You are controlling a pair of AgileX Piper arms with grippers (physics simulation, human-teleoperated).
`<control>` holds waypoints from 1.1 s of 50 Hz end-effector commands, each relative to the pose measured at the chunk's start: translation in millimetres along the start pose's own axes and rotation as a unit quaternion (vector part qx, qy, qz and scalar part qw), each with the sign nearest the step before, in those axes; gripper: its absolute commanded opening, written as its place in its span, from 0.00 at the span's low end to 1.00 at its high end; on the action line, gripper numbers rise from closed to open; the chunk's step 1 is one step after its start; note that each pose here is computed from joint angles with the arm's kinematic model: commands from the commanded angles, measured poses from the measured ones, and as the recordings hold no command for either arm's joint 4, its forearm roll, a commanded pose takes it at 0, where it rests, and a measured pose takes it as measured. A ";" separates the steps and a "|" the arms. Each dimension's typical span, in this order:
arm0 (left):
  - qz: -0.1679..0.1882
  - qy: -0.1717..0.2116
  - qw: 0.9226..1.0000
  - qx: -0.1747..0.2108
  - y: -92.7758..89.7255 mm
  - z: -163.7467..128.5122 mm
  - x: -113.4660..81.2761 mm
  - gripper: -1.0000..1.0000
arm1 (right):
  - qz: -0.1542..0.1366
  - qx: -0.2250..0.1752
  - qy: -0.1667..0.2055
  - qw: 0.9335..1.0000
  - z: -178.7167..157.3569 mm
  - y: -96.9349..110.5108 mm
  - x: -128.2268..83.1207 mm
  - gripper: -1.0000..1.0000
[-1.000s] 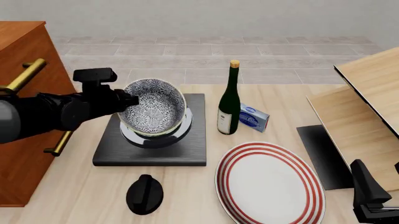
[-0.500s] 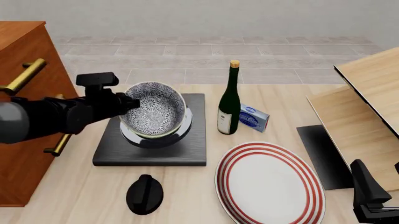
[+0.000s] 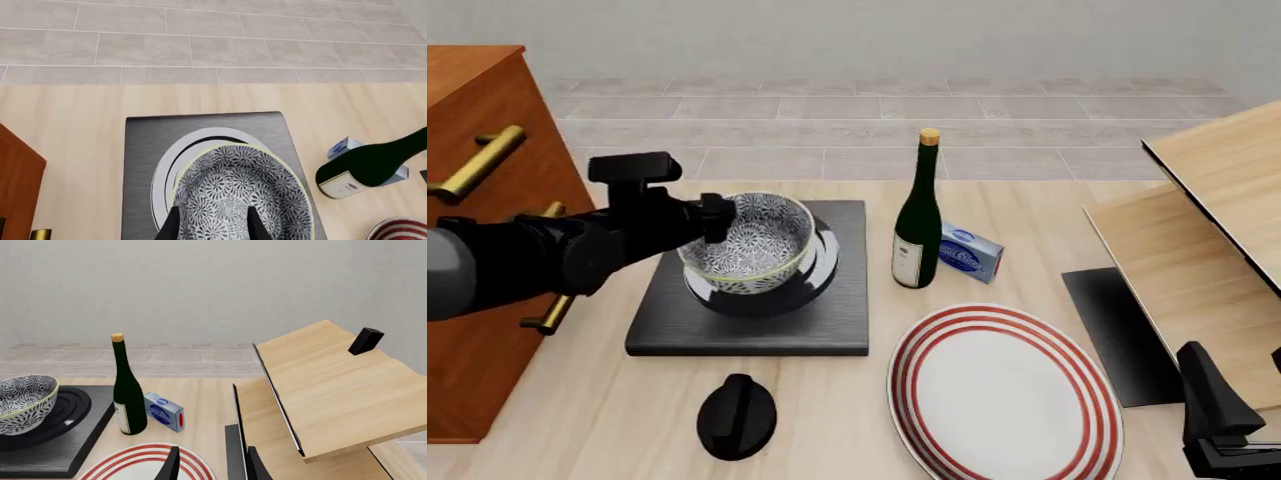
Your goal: Put the bowl on the stove.
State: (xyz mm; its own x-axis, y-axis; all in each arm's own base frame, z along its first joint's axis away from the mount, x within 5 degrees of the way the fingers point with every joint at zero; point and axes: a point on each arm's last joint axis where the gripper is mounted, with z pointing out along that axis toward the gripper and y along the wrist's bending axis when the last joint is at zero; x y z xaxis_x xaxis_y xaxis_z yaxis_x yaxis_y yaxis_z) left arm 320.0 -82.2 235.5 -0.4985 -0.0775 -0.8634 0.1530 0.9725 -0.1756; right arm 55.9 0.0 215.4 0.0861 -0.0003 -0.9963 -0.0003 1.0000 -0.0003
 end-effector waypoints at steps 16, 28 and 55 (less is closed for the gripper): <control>0.012 -0.033 0.999 -0.003 3.2 -17.6 -13.7 1.00 | 0.000 0.000 0.000 1.000 0.0 0.0 0.0 1.00; 0.014 -0.053 0.998 -0.004 4.5 -36.3 -23.3 1.00 | 0.000 0.000 0.000 1.000 0.0 0.0 0.0 1.00; 0.007 -0.075 0.997 -0.006 7.4 -62.2 -24.5 1.00 | 0.000 0.000 0.000 1.000 0.0 0.0 0.0 1.00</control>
State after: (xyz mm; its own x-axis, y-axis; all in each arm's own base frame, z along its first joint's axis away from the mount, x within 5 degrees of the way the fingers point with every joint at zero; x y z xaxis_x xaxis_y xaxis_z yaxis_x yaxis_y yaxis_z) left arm 286.8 -63.6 282.0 -0.3742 -0.0826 -0.9237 0.1581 0.9758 -0.1513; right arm 55.9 0.0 215.4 0.0861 -0.0003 -0.9963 -0.0003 1.0000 -0.0003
